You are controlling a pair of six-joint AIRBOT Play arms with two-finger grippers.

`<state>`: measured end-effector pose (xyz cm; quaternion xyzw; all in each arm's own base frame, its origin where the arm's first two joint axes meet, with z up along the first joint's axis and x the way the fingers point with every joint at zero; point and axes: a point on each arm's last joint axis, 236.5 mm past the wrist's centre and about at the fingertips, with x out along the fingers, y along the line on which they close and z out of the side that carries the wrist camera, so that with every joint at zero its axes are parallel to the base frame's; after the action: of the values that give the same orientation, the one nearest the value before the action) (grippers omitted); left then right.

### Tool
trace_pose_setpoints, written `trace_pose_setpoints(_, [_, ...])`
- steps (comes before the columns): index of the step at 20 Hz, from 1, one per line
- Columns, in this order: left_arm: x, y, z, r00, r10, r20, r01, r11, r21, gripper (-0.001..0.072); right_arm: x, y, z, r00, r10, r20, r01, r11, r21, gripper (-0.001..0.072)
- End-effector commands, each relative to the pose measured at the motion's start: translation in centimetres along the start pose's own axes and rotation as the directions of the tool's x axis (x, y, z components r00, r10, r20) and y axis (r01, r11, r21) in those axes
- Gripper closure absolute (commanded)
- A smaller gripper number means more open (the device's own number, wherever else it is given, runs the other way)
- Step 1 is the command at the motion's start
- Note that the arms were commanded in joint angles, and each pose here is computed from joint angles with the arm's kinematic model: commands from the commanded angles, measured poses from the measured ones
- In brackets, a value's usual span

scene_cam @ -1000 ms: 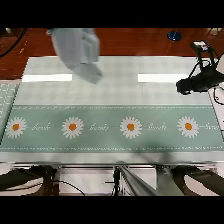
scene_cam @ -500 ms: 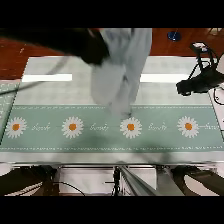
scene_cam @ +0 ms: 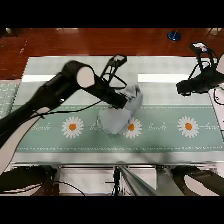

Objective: Fold the shirts.

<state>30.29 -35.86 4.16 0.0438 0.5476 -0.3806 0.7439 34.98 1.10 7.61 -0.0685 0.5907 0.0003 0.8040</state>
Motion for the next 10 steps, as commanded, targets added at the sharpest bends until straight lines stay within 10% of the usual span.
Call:
trace_pose_setpoints(1, [1.6, -0.4, 0.3, 0.999, -0.050, 0.012, 0.051, 0.997, -0.058, 0.0020, 0.0, 0.0, -0.1, 1.000, 0.000, -0.005, 0.000, 1.000, 0.000, 0.0333])
trace_pose_setpoints(6, [-10.7, 3.5, 4.3, 0.992, 0.071, 0.102, -0.082, 0.991, 0.103, 0.0022, 0.0, 0.0, -0.2, 1.000, 0.000, -0.010, -0.001, 1.000, -0.019, 0.0333])
trace_pose_setpoints(10, [-19.1, 15.4, 1.9, 0.944, 0.313, 0.108, -0.303, 0.948, -0.095, 0.0042, 0.0, 0.0, -0.2, 1.000, 0.001, -0.010, -0.001, 1.000, -0.019, 0.0333])
